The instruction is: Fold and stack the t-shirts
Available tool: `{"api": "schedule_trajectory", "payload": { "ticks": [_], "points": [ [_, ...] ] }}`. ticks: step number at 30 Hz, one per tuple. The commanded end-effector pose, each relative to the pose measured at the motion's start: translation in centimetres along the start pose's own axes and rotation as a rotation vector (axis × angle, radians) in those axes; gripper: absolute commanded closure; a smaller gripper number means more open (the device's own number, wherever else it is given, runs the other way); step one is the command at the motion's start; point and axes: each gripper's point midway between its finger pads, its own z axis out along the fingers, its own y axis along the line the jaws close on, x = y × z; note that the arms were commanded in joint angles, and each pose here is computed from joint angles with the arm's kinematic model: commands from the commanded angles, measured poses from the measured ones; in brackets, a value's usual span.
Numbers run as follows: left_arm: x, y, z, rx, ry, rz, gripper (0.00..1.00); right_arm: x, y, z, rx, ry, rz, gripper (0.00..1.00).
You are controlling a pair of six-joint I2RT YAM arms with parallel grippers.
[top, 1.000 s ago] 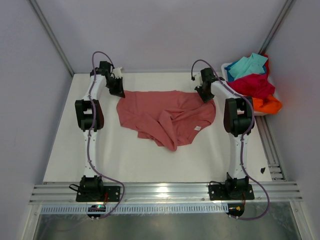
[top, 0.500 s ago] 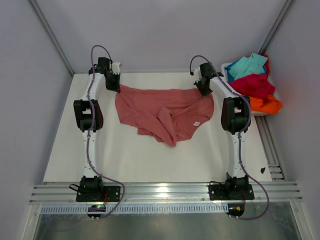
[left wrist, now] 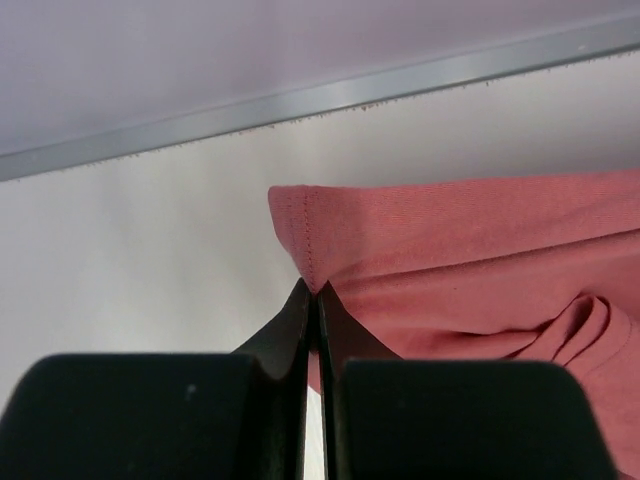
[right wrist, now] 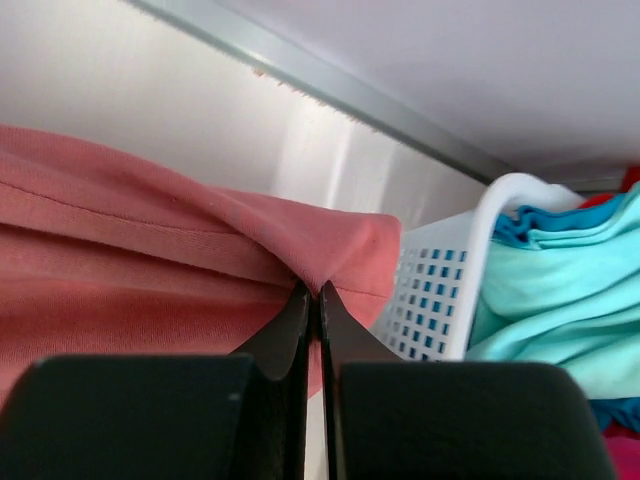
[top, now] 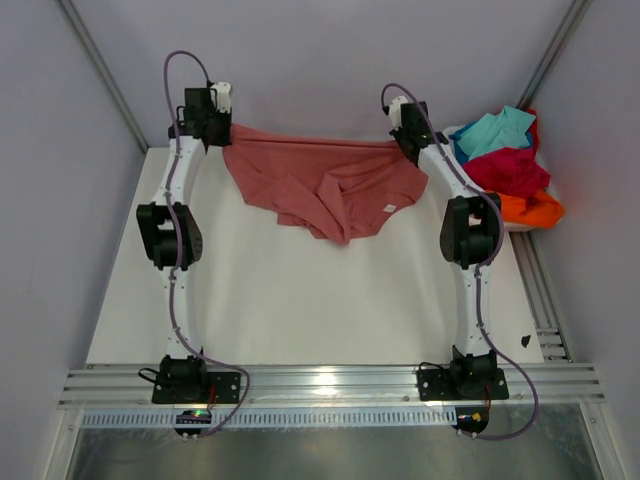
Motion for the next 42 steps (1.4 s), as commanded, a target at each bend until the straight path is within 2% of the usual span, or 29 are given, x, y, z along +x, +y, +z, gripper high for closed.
{"api": "schedule_trajectory", "payload": {
  "ticks": [1, 3, 7, 12, 15, 16, 21, 25, 30, 31, 34, 35, 40, 42],
  "points": [
    [-8.3, 4.0, -5.6, -0.163, -0.233, 0.007, 1.0, -5.9, -9.0, -4.6, 0.262, -0.135, 0.071, 0.97],
    [-10.0, 4.5, -7.1, -0.196, -0.275, 0.002, 1.0, -7.7, -10.7, -6.6, 0.296, -0.179, 0.094, 0.97],
    [-14.8, 4.5, -13.1, -0.225, -0.413, -0.029, 1.0, -11.8, -14.6, -12.7, 0.357, -0.312, 0.17, 0.97],
    [-16.9, 3.3, -18.8, -0.197, -0.481, -0.052, 1.0, -13.8, -17.1, -19.5, 0.362, -0.411, 0.268, 0.97],
    [-17.7, 2.1, -22.6, -0.154, -0.511, -0.064, 1.0, -14.8, -18.2, -24.5, 0.345, -0.477, 0.322, 0.97],
    [-17.7, 2.1, -23.5, -0.159, -0.511, -0.053, 1.0, -15.3, -19.2, -27.6, 0.354, -0.522, 0.34, 0.97],
    [-17.7, 1.4, -29.2, -0.167, -0.53, -0.051, 1.0, -16.5, -19.7, -35.7, 0.332, -0.645, 0.343, 0.97],
    [-16.7, 0.2, -32.6, -0.138, -0.523, -0.012, 1.0, -15.8, -20.6, -41.5, 0.349, -0.701, 0.368, 0.97],
    [-15.0, -1.3, -37.3, -0.104, -0.524, 0.035, 1.0, -12.6, -19.2, -47.3, 0.266, -0.7, 0.403, 0.97],
    [-14.8, -1.9, -39.5, -0.098, -0.552, 0.041, 1.0, -12.0, -18.7, -48.1, 0.235, -0.706, 0.403, 0.97],
    [-12.7, -2.9, -41.1, -0.064, -0.537, 0.057, 1.0, -8.6, -16.3, -50.1, 0.145, -0.684, 0.37, 0.97],
    [-12.3, -3.4, -43.3, -0.063, -0.57, 0.065, 1.0, -7.8, -16.0, -50.7, 0.14, -0.687, 0.359, 0.97],
    [-9.2, -4.3, -46.9, -0.065, -0.573, 0.083, 1.0, -3.7, -15.8, -55.1, 0.144, -0.717, 0.385, 0.97],
    [-7.6, -4.7, -48.5, -0.071, -0.57, 0.105, 1.0, -2.9, -15.6, -55.5, 0.143, -0.712, 0.384, 0.97]
  ]
}}
